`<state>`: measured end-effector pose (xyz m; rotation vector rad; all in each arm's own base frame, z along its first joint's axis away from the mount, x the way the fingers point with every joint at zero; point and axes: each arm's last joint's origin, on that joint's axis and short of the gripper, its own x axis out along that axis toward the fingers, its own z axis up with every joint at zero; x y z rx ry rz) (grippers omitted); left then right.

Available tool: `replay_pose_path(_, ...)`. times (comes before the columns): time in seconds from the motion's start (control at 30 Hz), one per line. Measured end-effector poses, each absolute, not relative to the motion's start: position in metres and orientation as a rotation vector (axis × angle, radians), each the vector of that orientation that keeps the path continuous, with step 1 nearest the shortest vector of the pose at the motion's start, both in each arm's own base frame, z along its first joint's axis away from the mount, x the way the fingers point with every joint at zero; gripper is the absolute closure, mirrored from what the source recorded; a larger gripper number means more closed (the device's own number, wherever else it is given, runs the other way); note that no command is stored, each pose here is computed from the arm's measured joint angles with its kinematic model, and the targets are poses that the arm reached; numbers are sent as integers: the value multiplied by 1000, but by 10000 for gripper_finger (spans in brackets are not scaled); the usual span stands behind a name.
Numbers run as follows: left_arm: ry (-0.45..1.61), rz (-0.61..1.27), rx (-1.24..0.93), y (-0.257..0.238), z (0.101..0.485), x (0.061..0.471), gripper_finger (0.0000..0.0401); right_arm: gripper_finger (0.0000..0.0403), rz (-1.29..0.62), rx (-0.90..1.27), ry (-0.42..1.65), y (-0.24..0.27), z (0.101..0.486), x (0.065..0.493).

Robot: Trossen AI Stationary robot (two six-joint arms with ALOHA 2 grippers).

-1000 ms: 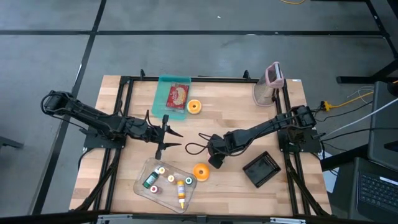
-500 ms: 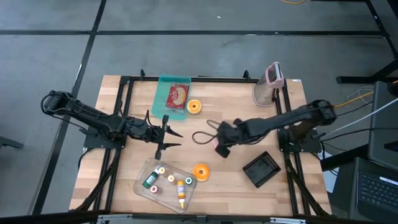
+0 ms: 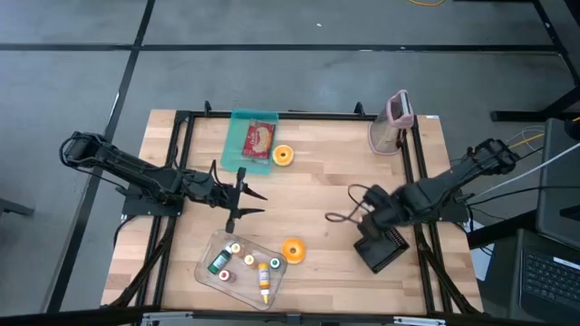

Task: Pick & Place Food Item
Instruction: Put the pink donut into the black basket

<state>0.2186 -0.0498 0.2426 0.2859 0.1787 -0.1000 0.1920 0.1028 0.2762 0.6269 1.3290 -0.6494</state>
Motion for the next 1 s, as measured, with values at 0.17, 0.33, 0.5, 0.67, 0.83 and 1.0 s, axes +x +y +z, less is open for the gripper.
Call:
replay_pose_path(0.17,166,-130,282,-51,243,219,258,395,-687,681,1333,126,261,179)
replay_pose_path(0.33,166,-132,275,-51,244,219,258,395,-729,751,1382,144,232,160)
replay_pose_path(0.5,166,-131,273,-51,243,219,258,395,-743,803,1353,151,207,149)
replay_pose_path(0.67,166,-131,272,-51,244,219,258,395,-723,831,1320,150,187,147)
replay_pose_path(0.83,167,-131,272,-51,243,219,258,394,-700,854,1274,147,170,146)
replay_pose_path(1.0,167,-130,264,-51,243,219,258,386,-693,863,1284,146,165,145)
